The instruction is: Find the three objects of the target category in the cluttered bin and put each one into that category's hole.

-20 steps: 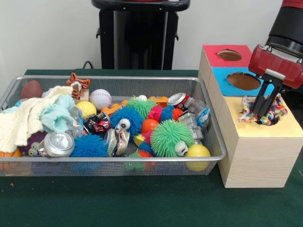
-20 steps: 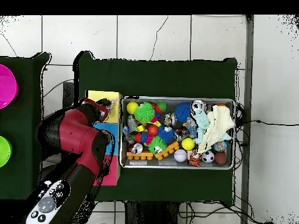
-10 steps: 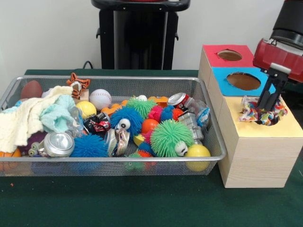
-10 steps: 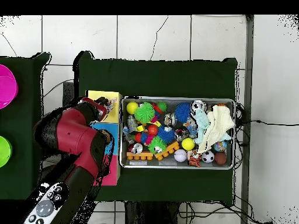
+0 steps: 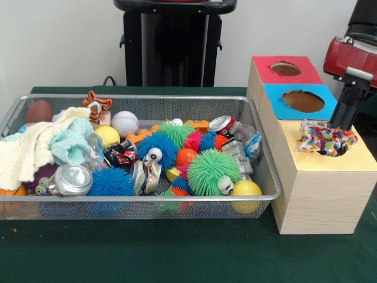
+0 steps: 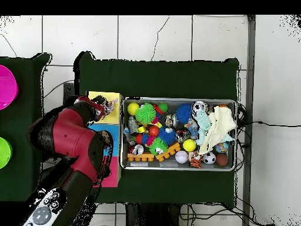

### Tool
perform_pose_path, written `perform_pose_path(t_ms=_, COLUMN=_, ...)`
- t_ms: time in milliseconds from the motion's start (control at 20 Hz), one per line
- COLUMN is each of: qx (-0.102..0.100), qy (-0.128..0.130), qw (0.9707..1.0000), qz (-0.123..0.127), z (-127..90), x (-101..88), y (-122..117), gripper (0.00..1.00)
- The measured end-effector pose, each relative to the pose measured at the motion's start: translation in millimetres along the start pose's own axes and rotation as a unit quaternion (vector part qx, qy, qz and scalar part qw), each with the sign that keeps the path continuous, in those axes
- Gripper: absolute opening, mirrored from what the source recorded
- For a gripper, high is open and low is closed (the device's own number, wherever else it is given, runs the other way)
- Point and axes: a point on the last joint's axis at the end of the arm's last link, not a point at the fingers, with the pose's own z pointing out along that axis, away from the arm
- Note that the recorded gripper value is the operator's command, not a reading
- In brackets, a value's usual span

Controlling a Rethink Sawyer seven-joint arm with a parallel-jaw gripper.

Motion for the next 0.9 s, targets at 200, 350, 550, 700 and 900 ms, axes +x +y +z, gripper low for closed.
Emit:
perform_pose_path(t_ms=200, qx=-0.001, qy=-0.001, qw=1.0, qz=0.002, z=-2, x=-1.9, y=0, gripper=0.0)
perform_pose_path(t_ms=350, qx=-0.002, qy=-0.001, qw=1.0, qz=0.004, z=-6, x=-3.4, y=-2, gripper=0.0)
perform_pose_path(t_ms=550, qx=0.0, qy=0.001, qw=1.0, qz=0.007, z=-8, x=-2.1, y=-6, gripper=0.0)
perform_pose_path(t_ms=700, qx=0.002, qy=0.003, qw=1.0, qz=0.008, z=-10, x=1.1, y=-9, gripper=0.0)
perform_pose_path(t_ms=900, qx=0.005, qy=0.007, qw=0.9999, qz=0.007, z=-12, x=7.6, y=-13, gripper=0.0)
